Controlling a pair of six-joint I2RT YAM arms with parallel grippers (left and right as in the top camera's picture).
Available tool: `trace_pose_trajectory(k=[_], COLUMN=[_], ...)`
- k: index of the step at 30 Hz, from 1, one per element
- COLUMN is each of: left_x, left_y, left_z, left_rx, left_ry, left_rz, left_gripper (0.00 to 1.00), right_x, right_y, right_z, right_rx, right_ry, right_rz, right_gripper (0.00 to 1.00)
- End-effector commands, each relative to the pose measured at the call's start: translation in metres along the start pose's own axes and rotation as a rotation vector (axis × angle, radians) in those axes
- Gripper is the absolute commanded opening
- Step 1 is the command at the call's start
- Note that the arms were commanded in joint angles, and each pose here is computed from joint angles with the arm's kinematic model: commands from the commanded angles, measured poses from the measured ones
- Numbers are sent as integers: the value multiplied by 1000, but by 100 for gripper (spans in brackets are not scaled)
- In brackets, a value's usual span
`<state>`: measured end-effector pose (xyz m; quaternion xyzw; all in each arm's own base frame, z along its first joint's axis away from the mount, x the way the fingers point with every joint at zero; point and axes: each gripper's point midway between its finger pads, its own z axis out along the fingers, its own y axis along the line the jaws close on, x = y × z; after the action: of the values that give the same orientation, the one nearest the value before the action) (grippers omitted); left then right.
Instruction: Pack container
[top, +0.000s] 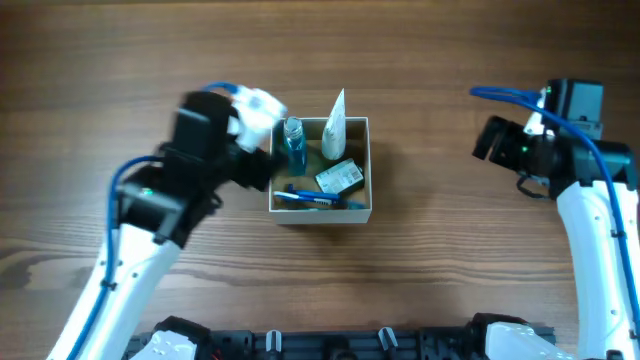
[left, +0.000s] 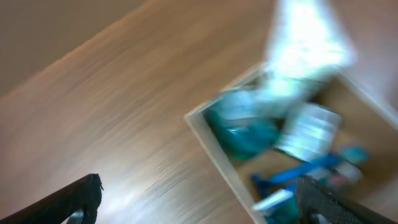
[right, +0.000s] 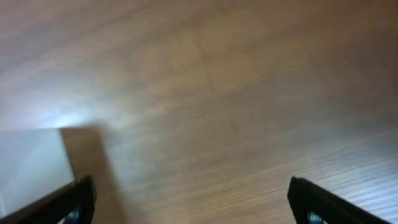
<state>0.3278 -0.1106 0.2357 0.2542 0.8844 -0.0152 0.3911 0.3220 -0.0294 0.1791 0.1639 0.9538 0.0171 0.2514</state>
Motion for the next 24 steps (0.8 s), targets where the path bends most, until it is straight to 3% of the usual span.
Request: trace_pose_trajectory(k=[1, 7, 12, 19, 24], left_x=[17, 37, 22, 48, 40], left_y=[62, 96, 104, 80, 62], left_z=[-2, 0, 0, -17, -68], left_rx=[-136, -179, -198, -136, -128], left_ry=[28, 57, -9, 85, -98], left_rz=[-317, -411, -404, -438, -444], left_gripper=[100, 100, 100, 100, 100], right_x=[-7, -37, -67, -45, -29], right_y=[36, 76, 94, 85, 68], right_z=[0, -4, -17, -34, -85], right_rx=[-60, -116, -189, -198, -208], right_ry=[-53, -214, -349, -290, -394], right_rz=[-129, -233, -229, -181, -168], right_gripper=[100, 100, 100, 100, 100])
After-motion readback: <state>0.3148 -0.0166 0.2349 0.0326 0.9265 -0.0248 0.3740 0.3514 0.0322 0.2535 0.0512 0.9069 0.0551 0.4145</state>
